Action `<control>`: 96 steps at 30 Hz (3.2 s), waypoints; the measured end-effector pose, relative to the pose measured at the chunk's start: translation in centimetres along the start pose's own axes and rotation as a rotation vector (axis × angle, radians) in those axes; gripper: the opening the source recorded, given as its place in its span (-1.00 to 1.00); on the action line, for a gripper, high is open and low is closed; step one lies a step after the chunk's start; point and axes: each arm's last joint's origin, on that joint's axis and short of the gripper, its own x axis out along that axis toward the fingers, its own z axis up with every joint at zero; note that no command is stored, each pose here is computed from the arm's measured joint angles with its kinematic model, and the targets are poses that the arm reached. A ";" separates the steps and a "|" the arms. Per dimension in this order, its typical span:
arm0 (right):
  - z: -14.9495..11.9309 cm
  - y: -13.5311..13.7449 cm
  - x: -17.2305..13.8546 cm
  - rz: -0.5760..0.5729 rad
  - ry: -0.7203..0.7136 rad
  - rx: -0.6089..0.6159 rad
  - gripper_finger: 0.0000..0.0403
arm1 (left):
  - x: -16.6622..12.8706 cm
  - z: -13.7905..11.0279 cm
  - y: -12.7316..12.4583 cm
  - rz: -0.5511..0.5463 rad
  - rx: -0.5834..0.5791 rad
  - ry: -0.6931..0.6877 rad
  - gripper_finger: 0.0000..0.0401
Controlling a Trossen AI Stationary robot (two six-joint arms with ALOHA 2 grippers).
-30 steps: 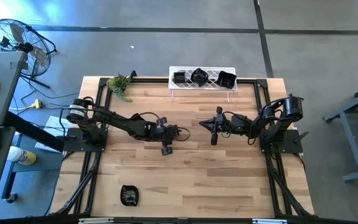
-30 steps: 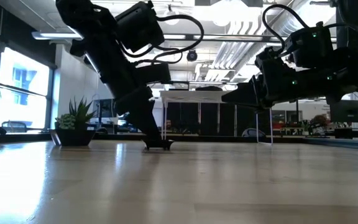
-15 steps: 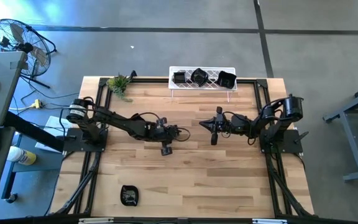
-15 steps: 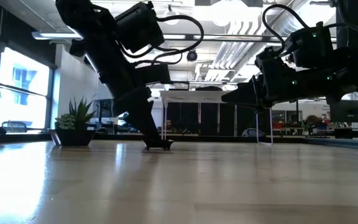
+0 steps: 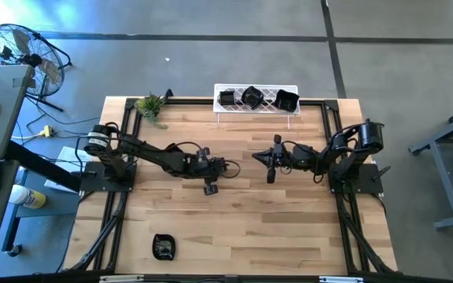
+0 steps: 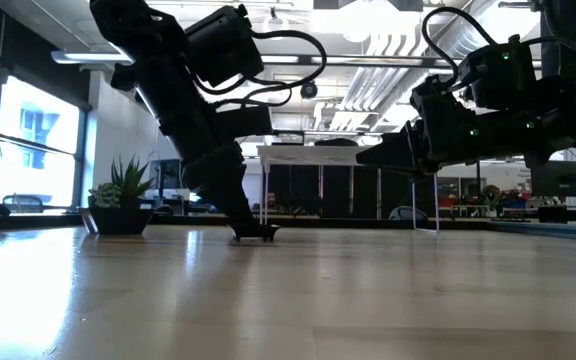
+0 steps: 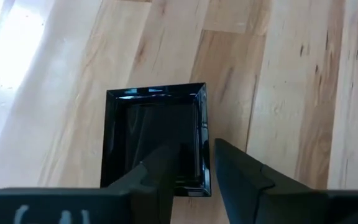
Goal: Pick & Place Mini shaped plates
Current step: Stack the square plate on top of the stacked square plates on the shelf, then stack the distorted square plate on top of the stacked distorted square plates on the shelf
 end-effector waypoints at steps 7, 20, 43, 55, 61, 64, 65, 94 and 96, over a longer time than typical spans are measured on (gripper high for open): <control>0.0 0.0 0.0 0.000 0.000 0.000 -0.99 | 0.9 -0.4 -0.3 0.004 0.028 0.012 -0.61; 0.0 0.0 0.0 0.000 -0.003 0.000 -0.99 | -0.2 0.2 -0.1 -0.033 0.066 -0.013 -0.98; 0.0 0.0 0.0 0.000 -0.003 0.000 -0.98 | -11.5 8.6 12.9 0.312 0.163 -0.339 -1.00; 0.1 0.0 0.0 0.000 -0.004 0.000 -0.98 | -6.7 11.8 17.1 0.423 0.255 -0.220 -1.00; 0.0 0.0 0.0 0.000 -0.004 0.000 -0.98 | -4.6 11.7 17.4 0.441 0.307 -0.167 -1.00; 0.0 0.0 0.0 0.000 -0.004 0.000 -0.99 | -3.7 11.4 17.4 0.442 0.327 -0.130 -1.00; 0.0 0.0 0.0 0.000 -0.004 0.000 -0.99 | -3.6 11.3 17.4 0.441 0.329 -0.124 -1.00; 0.0 0.0 0.0 0.012 -0.003 0.000 -0.97 | -4.0 11.8 17.6 0.528 0.330 -0.139 -0.45; 0.0 0.0 0.0 0.012 -0.003 0.000 -0.99 | -4.0 11.7 17.6 0.505 0.336 -0.139 -0.45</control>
